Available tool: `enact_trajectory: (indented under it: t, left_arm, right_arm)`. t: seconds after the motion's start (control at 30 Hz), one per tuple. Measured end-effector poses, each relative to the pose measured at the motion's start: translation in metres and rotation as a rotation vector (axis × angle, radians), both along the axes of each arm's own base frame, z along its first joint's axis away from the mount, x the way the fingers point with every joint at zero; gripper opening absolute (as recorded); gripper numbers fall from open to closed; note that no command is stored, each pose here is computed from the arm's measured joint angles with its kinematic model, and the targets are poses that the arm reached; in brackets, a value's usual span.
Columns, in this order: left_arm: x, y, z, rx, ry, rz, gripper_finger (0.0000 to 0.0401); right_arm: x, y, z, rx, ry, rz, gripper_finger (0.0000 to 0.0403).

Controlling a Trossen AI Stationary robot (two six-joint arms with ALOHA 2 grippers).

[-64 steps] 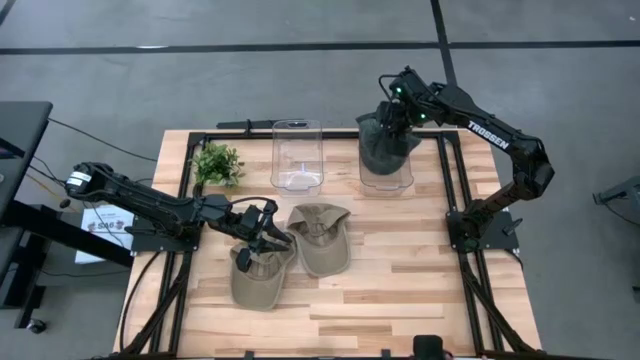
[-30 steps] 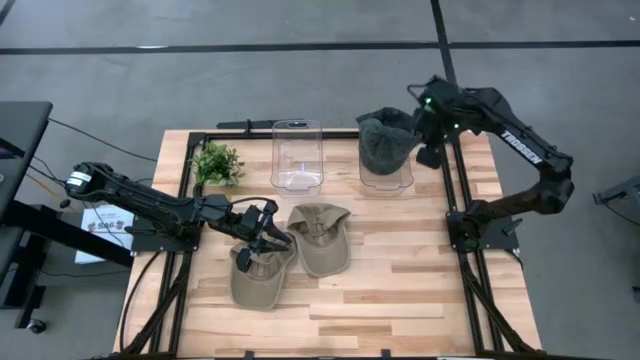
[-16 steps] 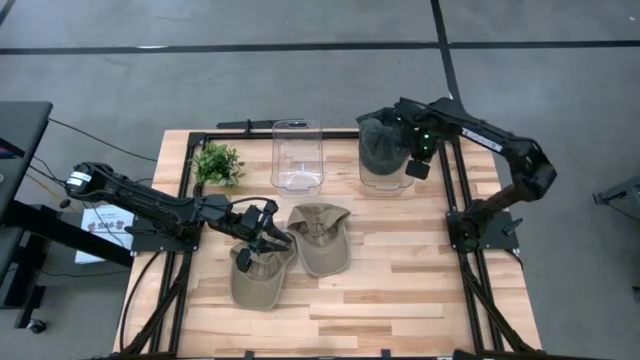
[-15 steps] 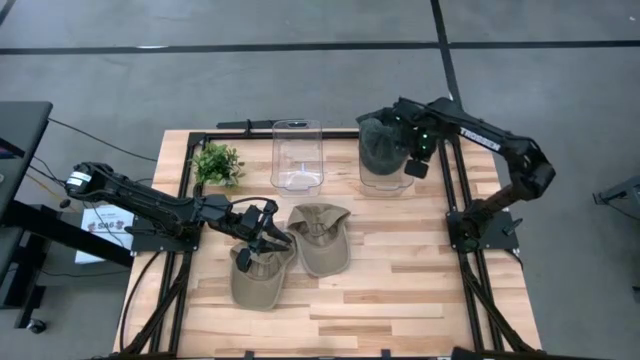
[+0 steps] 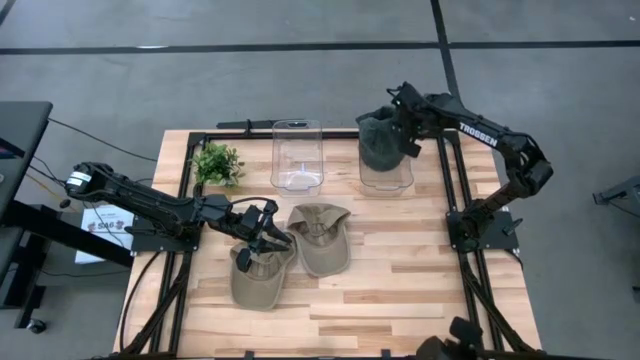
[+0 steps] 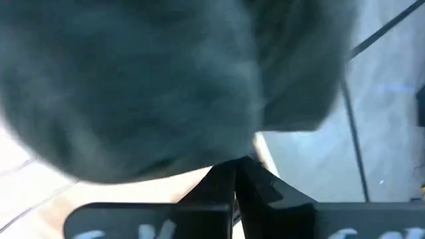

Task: Pick & Place hat
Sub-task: Put the black cap into the right transparent bin, then put the right brown cap into the left transparent bin

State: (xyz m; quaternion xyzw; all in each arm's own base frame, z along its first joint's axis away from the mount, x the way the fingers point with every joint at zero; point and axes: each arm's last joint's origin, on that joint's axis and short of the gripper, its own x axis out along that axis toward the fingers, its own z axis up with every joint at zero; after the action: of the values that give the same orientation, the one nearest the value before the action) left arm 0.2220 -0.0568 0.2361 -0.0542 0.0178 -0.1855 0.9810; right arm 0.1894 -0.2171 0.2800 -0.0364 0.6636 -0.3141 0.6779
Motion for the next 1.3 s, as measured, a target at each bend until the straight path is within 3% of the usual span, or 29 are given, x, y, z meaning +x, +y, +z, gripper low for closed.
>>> enact_trajectory:
  t: [0.5, 0.73, 0.97, 1.3]
  left_arm:
    - [0.000, 0.000, -0.001, 0.003, 0.007, 0.000, 0.0095]
    - [0.000, 0.000, -0.001, 0.004, 0.012, 0.000, 0.0095]
    - [0.000, 0.000, -0.001, 0.004, 0.013, 0.000, 0.0095]
    - [0.000, 0.000, -0.002, 0.005, 0.017, 0.000, 0.0095]
  right_arm:
    - [0.005, -0.010, 0.005, -0.108, -0.055, 0.014, 0.0000]
    - [-0.004, -0.019, 0.016, -0.265, -0.023, -0.086, 0.0000]
    - [-0.017, -0.003, 0.055, -0.424, -0.168, -0.131, 0.0000]
    - [-0.038, 0.063, 0.110, -0.550, -0.506, -0.158, 0.0000]
